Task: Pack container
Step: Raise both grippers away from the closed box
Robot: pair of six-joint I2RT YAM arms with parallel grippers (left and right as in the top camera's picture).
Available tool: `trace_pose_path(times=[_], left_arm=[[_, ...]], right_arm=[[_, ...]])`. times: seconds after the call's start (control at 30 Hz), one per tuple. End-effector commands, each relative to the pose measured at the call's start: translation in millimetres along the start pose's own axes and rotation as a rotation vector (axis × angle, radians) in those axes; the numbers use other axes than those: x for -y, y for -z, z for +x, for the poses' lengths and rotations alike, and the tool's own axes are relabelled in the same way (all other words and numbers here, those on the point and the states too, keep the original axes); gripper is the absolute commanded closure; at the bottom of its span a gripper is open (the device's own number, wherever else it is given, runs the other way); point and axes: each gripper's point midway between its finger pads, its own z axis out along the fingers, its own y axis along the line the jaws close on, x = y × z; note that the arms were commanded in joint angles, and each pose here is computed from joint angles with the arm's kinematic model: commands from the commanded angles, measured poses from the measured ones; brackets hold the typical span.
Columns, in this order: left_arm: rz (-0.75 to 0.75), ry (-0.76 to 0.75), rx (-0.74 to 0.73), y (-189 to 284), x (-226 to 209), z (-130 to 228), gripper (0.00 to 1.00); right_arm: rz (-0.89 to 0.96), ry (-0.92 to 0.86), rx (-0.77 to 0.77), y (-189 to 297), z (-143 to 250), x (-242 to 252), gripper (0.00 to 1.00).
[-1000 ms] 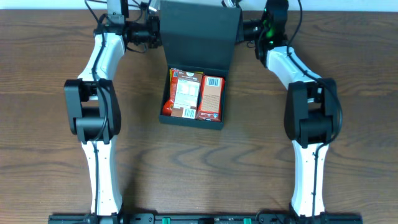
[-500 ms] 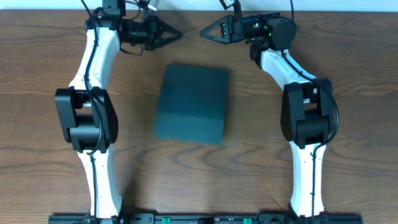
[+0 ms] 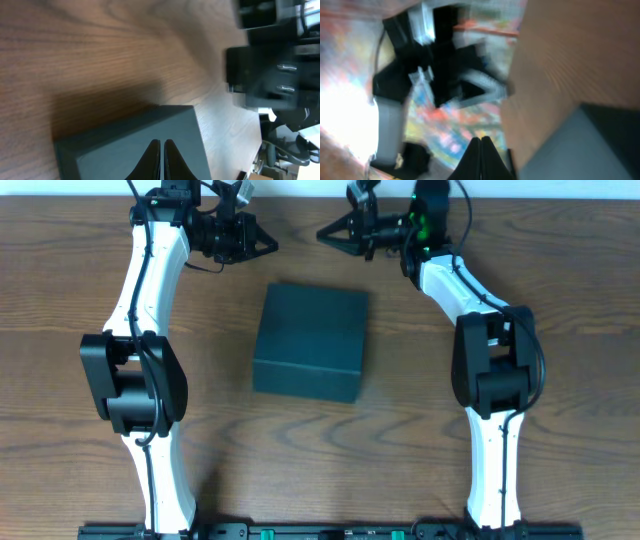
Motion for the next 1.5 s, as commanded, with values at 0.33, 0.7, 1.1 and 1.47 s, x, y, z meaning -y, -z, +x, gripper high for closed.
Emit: trace_pose_path(times=[0.33, 0.7, 1.1, 1.47], left_arm=[[-0.378, -0.088, 0.069, 54, -38, -10, 0.94], [-0.441, -0.120, 0.264, 152, -20, -29, 0.94], [-0.433, -0.262, 0.265, 145, 34, -13, 0.94], [-0.524, -0.378, 0.398, 125, 43, 37, 0.94]], right_arm=[[0.511, -0.048, 0.442, 76, -49, 107, 0.98], [0.815, 0.298, 0.465, 126, -16, -11, 0.98], [1.146, 0.434, 0.474, 178, 56, -89, 0.98], [1.255, 0.356, 0.375, 208, 106, -73, 0.98]])
